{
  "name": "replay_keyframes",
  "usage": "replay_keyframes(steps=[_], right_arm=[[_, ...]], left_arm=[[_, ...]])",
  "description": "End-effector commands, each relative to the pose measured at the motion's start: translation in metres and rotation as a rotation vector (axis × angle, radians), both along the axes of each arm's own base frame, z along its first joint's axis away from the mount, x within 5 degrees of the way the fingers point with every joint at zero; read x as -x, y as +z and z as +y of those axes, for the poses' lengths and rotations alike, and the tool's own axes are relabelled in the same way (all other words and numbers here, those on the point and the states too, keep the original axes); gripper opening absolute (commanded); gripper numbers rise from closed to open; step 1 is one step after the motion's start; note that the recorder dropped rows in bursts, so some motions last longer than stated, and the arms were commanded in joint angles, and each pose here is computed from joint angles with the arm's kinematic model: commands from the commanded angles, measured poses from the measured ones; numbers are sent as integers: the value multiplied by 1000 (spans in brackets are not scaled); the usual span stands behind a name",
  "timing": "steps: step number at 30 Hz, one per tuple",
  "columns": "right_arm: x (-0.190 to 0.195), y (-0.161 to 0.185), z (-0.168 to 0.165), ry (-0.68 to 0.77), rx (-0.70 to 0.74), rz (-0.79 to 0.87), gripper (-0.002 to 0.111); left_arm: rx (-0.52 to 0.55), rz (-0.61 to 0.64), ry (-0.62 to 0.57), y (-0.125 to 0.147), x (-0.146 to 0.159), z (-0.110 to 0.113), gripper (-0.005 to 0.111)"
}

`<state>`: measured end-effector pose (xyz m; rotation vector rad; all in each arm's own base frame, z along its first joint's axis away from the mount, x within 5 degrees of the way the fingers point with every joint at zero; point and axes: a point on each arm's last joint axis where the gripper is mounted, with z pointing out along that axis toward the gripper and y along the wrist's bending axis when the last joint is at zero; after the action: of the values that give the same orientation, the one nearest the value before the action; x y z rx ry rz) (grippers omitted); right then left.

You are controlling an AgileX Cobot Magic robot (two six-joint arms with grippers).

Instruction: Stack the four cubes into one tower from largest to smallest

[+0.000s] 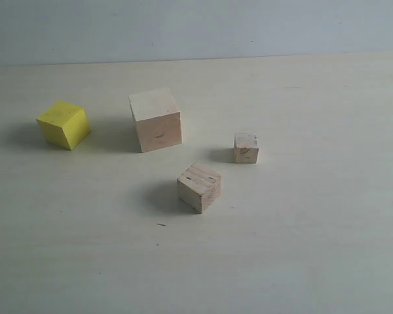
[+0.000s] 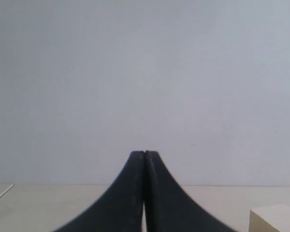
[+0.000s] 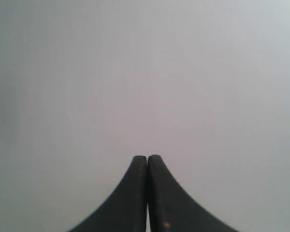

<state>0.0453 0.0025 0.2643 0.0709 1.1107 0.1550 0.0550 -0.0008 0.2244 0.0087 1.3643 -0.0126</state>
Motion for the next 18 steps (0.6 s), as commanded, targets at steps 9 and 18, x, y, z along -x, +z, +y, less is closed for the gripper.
replay_keyframes(steps=[9,18], right_arm=[[-33,49,35,302,321,104,0],[-76,55,68,608,431,316,0]], left_arm=[[69,-19,-14,1,1,0,0],[139,0,-31,0,1,0,0]])
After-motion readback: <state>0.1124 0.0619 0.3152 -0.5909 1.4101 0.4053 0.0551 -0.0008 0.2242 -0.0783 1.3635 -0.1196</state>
